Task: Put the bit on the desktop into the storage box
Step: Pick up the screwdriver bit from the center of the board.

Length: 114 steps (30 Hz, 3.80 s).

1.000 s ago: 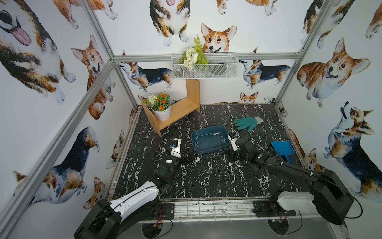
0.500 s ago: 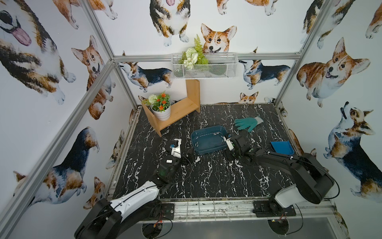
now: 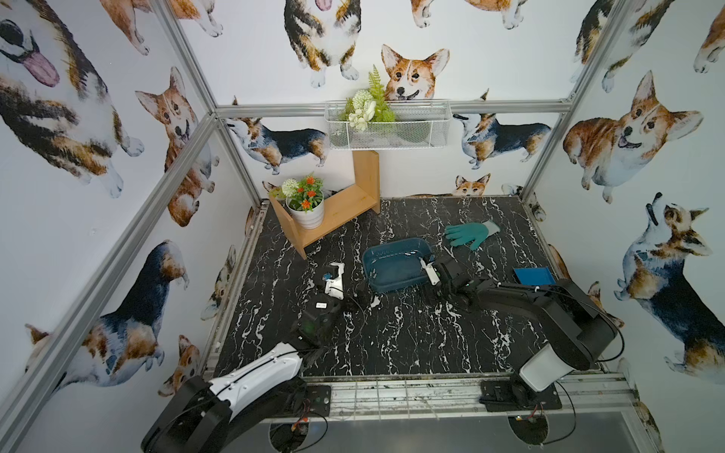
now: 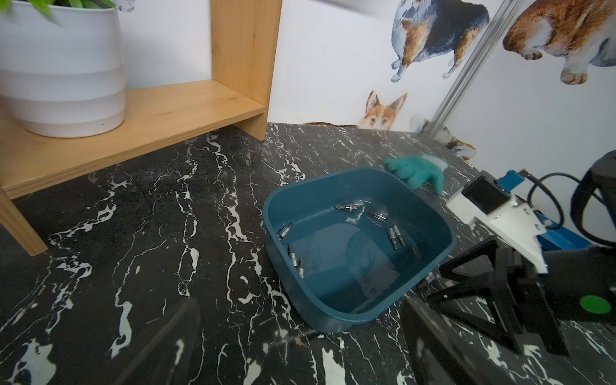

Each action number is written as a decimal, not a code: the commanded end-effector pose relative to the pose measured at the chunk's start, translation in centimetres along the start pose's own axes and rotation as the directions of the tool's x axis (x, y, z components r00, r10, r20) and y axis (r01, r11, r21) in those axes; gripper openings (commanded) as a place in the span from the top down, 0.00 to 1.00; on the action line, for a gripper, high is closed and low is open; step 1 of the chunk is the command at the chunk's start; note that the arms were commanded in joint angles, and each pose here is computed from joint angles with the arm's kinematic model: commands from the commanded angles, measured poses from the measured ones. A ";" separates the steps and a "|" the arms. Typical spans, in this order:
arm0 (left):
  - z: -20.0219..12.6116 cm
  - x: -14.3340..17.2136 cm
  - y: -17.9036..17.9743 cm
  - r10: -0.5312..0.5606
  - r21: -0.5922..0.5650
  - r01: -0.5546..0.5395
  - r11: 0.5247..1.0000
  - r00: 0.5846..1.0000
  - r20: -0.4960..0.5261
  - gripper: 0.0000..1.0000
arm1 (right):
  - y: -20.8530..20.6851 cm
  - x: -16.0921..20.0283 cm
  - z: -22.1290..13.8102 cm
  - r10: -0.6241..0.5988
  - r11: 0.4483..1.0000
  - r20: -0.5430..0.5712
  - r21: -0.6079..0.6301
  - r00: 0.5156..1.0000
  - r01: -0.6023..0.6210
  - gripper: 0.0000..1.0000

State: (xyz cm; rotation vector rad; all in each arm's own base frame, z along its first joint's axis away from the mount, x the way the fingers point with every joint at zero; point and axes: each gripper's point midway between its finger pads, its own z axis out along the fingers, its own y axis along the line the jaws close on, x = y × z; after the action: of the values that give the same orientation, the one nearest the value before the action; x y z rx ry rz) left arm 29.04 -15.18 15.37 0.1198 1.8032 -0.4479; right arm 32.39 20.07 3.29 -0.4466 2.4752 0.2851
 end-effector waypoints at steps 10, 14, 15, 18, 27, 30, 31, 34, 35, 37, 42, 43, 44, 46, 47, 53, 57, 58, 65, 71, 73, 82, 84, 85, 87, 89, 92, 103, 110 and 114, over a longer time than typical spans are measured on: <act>0.1 -0.7 -0.2 -0.001 0.003 0.001 1.000 1.000 0.020 0.00 | 0.4 -1.8 1.2 0.014 1.000 0.068 -0.024 0.998 -0.013 0.30; 0.1 -0.9 -0.2 0.000 0.002 0.000 1.000 1.000 0.023 0.00 | 0.7 -1.9 1.6 0.009 0.999 0.071 -0.036 0.997 -0.007 0.30; 0.1 -0.9 -0.2 0.000 0.002 0.000 1.000 1.000 0.023 0.00 | 0.8 -1.9 1.7 0.007 0.999 0.069 -0.041 0.998 -0.004 0.30; 0.1 -0.8 -0.1 0.002 -0.002 -0.002 1.000 1.000 0.020 0.00 | 1.1 -1.8 1.9 0.001 0.998 0.060 -0.061 0.998 0.002 0.30; 0.1 -0.9 0.0 0.004 -0.008 -0.004 1.000 1.000 0.021 0.00 | 1.9 0.1 1.5 0.018 0.993 -0.003 -0.114 1.000 -0.018 0.33; 0.1 -0.8 0.0 0.004 -0.008 -0.004 1.000 1.000 0.021 0.00 | 1.7 1.0 1.0 0.031 0.993 -0.023 -0.110 0.999 -0.034 0.34; 0.1 -0.8 0.0 0.004 -0.007 -0.004 1.000 1.000 0.020 0.00 | 1.6 1.3 0.8 0.035 0.994 -0.028 -0.107 0.999 -0.037 0.34; 0.1 -0.8 -0.1 0.004 -0.005 -0.004 1.000 1.000 0.018 0.00 | 1.5 1.8 0.2 0.037 0.994 -0.034 -0.106 0.999 -0.040 0.35; 0.1 -0.8 -0.1 0.003 -0.005 -0.003 1.000 1.000 0.018 0.00 | 1.5 1.9 0.0 0.037 0.993 -0.033 -0.108 0.999 -0.040 0.35; 0.1 -0.8 0.0 0.004 -0.006 -0.004 1.000 1.000 0.017 0.00 | 1.5 2.1 -0.2 0.040 0.993 -0.037 -0.112 0.999 -0.044 0.38; 0.1 -0.7 0.0 0.003 -0.007 -0.003 1.000 1.000 0.015 0.00 | 1.5 2.3 -0.2 0.039 0.993 -0.046 -0.110 0.998 -0.044 0.48; 0.1 -0.8 0.0 0.003 -0.007 -0.003 1.000 1.000 0.017 0.00 | 1.6 2.4 -0.1 0.038 0.993 -0.051 -0.113 0.998 -0.044 0.50; 0.1 -0.7 0.0 0.004 -0.009 -0.004 1.000 1.000 0.016 0.00 | 1.7 2.4 -0.1 0.038 0.992 -0.055 -0.116 0.998 -0.044 0.52; 0.1 -0.8 0.0 0.003 -0.008 -0.003 1.000 1.000 0.017 0.00 | 1.8 2.4 -0.1 0.035 0.992 -0.056 -0.116 0.998 -0.041 0.52; 0.1 -0.8 0.0 0.003 -0.008 -0.003 1.000 1.000 0.018 0.00 | 1.6 2.3 -0.1 0.035 0.994 -0.052 -0.104 0.998 -0.040 0.52; 0.1 -0.8 0.0 0.003 -0.008 -0.003 1.000 1.000 0.017 0.00 | 0.4 1.3 -0.5 0.031 0.999 -0.009 -0.030 0.999 -0.031 0.46; 0.1 -0.8 0.0 0.002 -0.008 -0.002 1.000 1.000 0.019 0.00 | 0.7 0.9 -0.4 -0.001 0.999 0.008 -0.048 1.000 0.002 0.46; 0.1 -0.8 0.0 0.001 -0.008 -0.001 1.000 1.000 0.018 0.00 | 0.9 0.9 -0.3 -0.011 0.998 0.007 -0.057 1.000 0.011 0.46; 0.1 -0.8 0.0 0.005 -0.012 -0.005 1.000 1.000 0.018 0.00 | 1.8 1.0 0.5 -0.031 0.993 -0.005 -0.110 1.000 0.030 0.46; 0.1 -0.8 0.1 0.006 -0.013 -0.006 1.000 1.000 0.019 0.00 | 2.6 1.7 0.3 -0.039 0.989 -0.026 -0.143 0.999 0.035 0.48; 0.1 -0.8 0.1 0.005 -0.014 -0.004 1.000 1.000 0.017 0.00 | 2.8 2.0 0.1 -0.042 0.988 -0.033 -0.148 0.999 0.037 0.49; 0.0 -0.9 0.0 0.004 -0.012 -0.004 1.000 1.000 0.021 0.00 | 3.0 2.6 -0.6 -0.027 0.990 -0.037 -0.137 0.999 0.022 0.53; 0.0 -0.9 0.1 0.004 -0.012 -0.003 1.000 1.000 0.021 0.00 | 2.9 2.5 -0.4 -0.031 0.993 -0.042 -0.113 0.999 0.026 0.54; 0.0 -1.0 0.1 0.003 -0.012 -0.003 1.000 1.000 0.022 0.00 | 2.8 2.5 -0.3 -0.034 0.994 -0.047 -0.103 0.998 0.029 0.55; 0.0 -1.0 0.0 0.006 -0.012 -0.006 1.000 1.000 0.022 0.00 | 2.9 2.5 -0.1 -0.043 0.996 -0.058 -0.078 0.997 0.039 0.58; 0.0 -1.0 0.1 0.005 -0.013 -0.005 1.000 1.000 0.022 0.00 | 3.0 2.5 0.0 -0.057 0.997 -0.064 -0.057 0.996 0.053 0.61; -0.1 -1.0 0.1 0.006 -0.015 -0.005 1.000 1.000 0.025 0.00 | 3.2 2.9 0.1 -0.067 0.997 -0.082 -0.032 0.994 0.064 0.68; -0.1 -1.0 0.1 0.003 -0.014 -0.003 1.000 1.000 0.025 0.00 | 2.9 3.6 -0.3 -0.068 0.997 -0.112 0.030 0.991 0.071 0.80; -0.1 -1.0 0.2 0.006 -0.018 -0.005 1.000 1.000 0.025 0.00 | 3.3 2.8 -0.9 -0.060 0.998 -0.090 0.021 0.994 0.062 0.89; -0.1 -1.0 0.2 0.005 -0.020 -0.004 1.000 1.000 0.026 0.00 | 3.8 1.1 -2.6 -0.044 0.999 -0.030 -0.001 0.999 0.044 0.91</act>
State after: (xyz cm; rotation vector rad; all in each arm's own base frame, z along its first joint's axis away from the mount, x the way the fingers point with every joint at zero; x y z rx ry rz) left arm 29.14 -14.83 15.77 0.1070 1.7947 -0.4295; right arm 28.69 22.39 3.84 -0.5389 2.5064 0.2434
